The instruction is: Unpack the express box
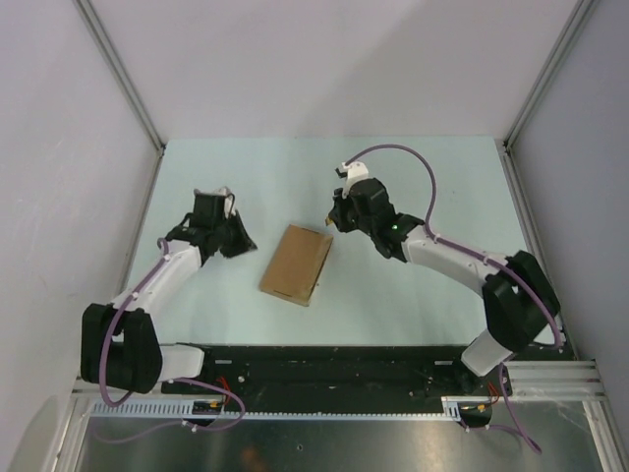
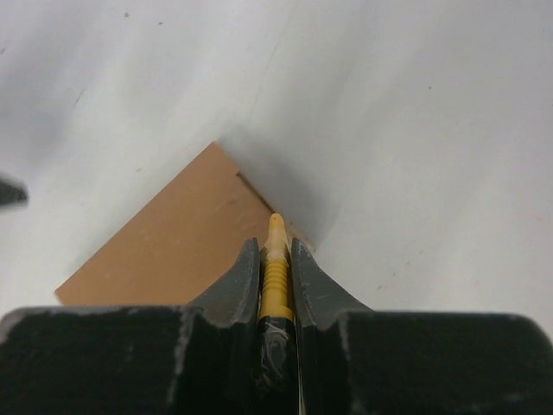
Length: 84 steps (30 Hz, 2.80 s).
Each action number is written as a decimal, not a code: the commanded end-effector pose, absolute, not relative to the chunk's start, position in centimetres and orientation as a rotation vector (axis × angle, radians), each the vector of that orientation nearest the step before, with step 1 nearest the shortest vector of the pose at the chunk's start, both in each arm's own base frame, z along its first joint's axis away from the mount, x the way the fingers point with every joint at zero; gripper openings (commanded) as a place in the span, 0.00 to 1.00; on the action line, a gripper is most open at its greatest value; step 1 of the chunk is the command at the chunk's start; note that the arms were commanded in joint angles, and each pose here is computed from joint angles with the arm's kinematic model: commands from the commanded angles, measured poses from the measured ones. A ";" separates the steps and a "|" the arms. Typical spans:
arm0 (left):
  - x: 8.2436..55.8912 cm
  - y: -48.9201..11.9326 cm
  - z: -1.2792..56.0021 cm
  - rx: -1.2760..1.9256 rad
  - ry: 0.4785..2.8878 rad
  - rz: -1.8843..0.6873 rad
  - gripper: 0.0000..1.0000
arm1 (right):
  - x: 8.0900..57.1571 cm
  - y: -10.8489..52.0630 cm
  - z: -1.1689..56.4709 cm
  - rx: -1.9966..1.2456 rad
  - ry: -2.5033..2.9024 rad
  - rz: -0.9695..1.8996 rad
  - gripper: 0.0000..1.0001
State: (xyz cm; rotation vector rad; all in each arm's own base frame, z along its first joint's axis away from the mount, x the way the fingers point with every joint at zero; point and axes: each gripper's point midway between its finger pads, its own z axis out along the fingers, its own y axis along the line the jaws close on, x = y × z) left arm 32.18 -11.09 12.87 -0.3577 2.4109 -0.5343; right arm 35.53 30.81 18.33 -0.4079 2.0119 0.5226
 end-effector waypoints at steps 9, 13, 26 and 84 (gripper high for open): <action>20.1 -14.1 4.9 -0.180 2.892 -0.530 0.00 | 41.6 32.5 15.1 -0.402 2.039 0.485 0.00; 19.5 -14.1 3.6 -0.189 2.968 -0.471 0.00 | 42.0 31.9 13.1 -0.407 2.095 0.467 0.00; 27.2 -15.8 5.8 -0.269 2.821 -0.415 0.00 | 38.6 30.9 11.4 -0.539 2.232 0.487 0.00; 46.8 -20.8 6.6 -0.005 2.525 -0.777 0.58 | 26.6 31.4 11.7 -0.681 2.342 0.396 0.00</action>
